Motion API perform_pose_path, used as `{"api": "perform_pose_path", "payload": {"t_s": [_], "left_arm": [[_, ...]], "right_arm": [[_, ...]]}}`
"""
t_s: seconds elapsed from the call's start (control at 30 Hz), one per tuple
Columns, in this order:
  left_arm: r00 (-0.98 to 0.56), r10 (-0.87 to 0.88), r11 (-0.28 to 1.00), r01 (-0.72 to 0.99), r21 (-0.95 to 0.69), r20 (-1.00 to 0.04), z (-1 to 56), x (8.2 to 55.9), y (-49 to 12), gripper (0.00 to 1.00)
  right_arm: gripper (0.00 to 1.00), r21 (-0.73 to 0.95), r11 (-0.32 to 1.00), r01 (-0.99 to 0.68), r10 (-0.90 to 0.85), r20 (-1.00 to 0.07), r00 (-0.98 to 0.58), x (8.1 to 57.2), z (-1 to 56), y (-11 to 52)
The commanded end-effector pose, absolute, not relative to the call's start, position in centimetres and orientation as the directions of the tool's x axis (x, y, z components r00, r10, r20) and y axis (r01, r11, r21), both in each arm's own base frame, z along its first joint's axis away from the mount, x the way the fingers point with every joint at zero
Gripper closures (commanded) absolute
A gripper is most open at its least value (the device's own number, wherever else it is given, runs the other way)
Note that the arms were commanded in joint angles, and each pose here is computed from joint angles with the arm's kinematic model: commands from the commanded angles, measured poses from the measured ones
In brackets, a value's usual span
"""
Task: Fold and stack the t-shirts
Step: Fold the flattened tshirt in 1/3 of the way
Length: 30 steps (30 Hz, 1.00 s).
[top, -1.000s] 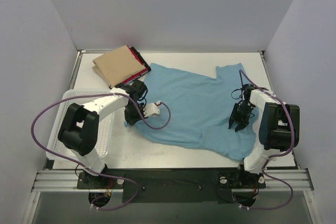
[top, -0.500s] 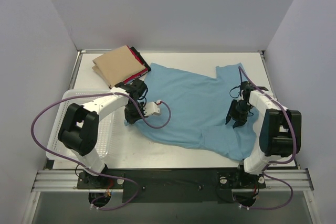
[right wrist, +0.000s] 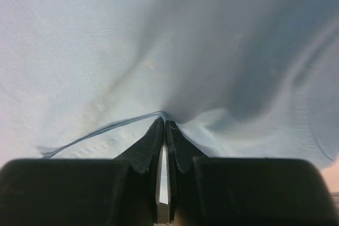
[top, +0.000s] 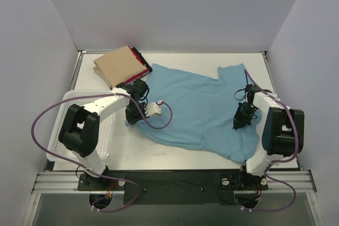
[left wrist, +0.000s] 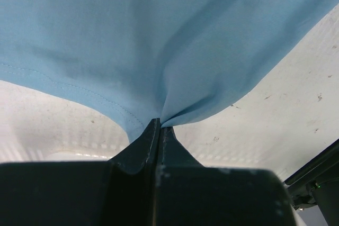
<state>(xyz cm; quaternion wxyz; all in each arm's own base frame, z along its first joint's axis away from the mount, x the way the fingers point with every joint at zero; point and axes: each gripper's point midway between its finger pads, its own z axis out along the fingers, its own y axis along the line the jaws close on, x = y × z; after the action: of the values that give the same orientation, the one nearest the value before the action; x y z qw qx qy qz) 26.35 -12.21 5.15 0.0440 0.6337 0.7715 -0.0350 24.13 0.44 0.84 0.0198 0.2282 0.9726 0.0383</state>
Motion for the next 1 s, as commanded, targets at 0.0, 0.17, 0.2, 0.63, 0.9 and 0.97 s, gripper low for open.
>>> {"api": "perform_pose_path", "payload": {"t_s": [0.0,0.17,0.2,0.63,0.9,0.97], "left_arm": [[-0.194,0.965,0.212,0.973,0.089,-0.177,7.7,28.6,-13.5,1.00],[-0.192,0.961,0.224,0.963,0.152,-0.200,8.2,30.8,-14.2,1.00],[-0.199,0.959,0.233,0.958,0.167,-0.200,8.4,31.5,-14.3,1.00],[-0.250,0.951,0.291,0.922,0.257,-0.181,8.8,39.5,-15.6,1.00],[-0.280,0.945,0.319,0.904,0.286,-0.171,9.2,41.0,-15.1,1.00],[-0.280,0.943,0.324,0.899,0.296,-0.182,9.3,41.4,-15.3,1.00]], "right_arm": [[1.00,0.053,0.859,0.509,0.511,-0.138,-0.848,24.2,3.6,-2.4],[1.00,0.110,0.878,0.465,0.471,-0.362,-0.804,27.1,7.9,-4.6],[1.00,0.126,0.874,0.470,0.479,-0.388,-0.787,27.6,8.6,-5.1],[1.00,0.162,0.954,0.254,0.301,-0.531,-0.792,33.3,12.3,-6.6],[1.00,0.104,0.962,0.252,0.266,-0.575,-0.774,34.1,13.6,-7.9],[1.00,0.096,0.966,0.239,0.249,-0.584,-0.773,34.3,13.9,-8.1]]}}
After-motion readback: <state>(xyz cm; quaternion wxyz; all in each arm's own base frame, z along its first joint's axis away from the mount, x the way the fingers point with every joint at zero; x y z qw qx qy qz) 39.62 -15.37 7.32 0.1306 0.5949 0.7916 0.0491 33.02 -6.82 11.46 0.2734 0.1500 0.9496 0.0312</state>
